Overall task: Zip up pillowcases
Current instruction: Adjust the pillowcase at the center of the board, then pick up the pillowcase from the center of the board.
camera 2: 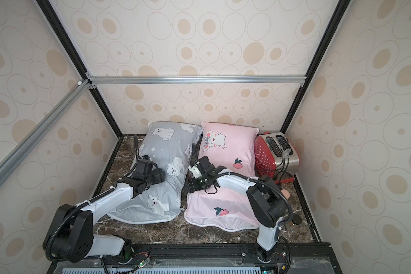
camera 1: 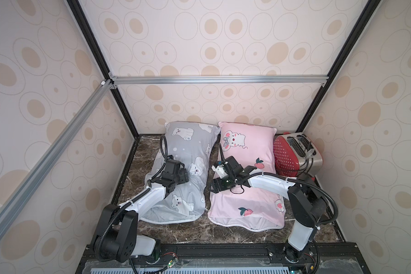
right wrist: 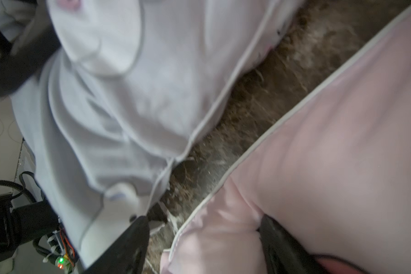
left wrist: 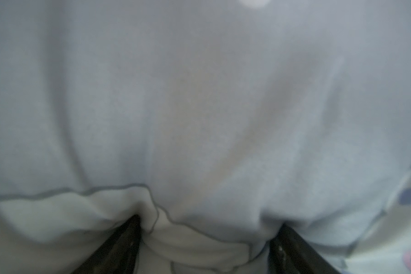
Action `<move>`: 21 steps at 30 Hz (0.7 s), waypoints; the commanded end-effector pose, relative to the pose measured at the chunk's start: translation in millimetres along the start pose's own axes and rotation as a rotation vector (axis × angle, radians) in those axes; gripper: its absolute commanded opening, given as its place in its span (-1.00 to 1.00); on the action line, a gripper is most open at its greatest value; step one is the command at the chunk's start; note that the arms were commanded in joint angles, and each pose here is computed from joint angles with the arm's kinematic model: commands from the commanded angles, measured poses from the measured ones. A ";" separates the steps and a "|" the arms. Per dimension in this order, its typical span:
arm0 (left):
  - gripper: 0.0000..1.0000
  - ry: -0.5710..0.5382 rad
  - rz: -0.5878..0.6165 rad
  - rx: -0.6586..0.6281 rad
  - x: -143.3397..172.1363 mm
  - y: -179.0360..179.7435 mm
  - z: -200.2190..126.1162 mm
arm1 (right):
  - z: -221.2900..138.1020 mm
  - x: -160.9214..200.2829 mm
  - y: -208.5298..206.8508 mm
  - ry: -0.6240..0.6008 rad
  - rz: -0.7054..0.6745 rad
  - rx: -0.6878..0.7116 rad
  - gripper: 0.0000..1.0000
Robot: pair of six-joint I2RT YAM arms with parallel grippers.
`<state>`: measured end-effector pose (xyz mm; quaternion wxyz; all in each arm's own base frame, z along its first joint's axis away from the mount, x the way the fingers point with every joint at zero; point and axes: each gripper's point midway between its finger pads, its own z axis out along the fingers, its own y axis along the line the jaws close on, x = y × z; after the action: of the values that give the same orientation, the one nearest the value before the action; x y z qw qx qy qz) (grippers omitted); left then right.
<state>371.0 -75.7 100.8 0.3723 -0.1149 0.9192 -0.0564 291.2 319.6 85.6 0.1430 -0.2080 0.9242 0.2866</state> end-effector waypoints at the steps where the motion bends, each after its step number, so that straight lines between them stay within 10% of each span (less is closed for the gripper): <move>1: 0.67 0.052 0.006 -0.039 2.6 10.5 18.7 | -12.8 49.2 -26.7 0.172 0.054 0.086 0.59; 16: 0.68 0.049 0.012 0.045 -27.7 -15.1 8.6 | 40.0 -32.5 94.4 -0.053 -0.174 -0.367 0.89; 21: 0.67 0.052 0.004 0.050 -31.8 -19.3 18.0 | 71.3 -2.7 94.1 0.042 -0.168 -0.392 0.89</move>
<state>391.2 -83.6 109.4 0.3395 -0.1024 0.9322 -0.0722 273.9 424.2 77.8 0.1157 -0.3001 0.8470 0.4233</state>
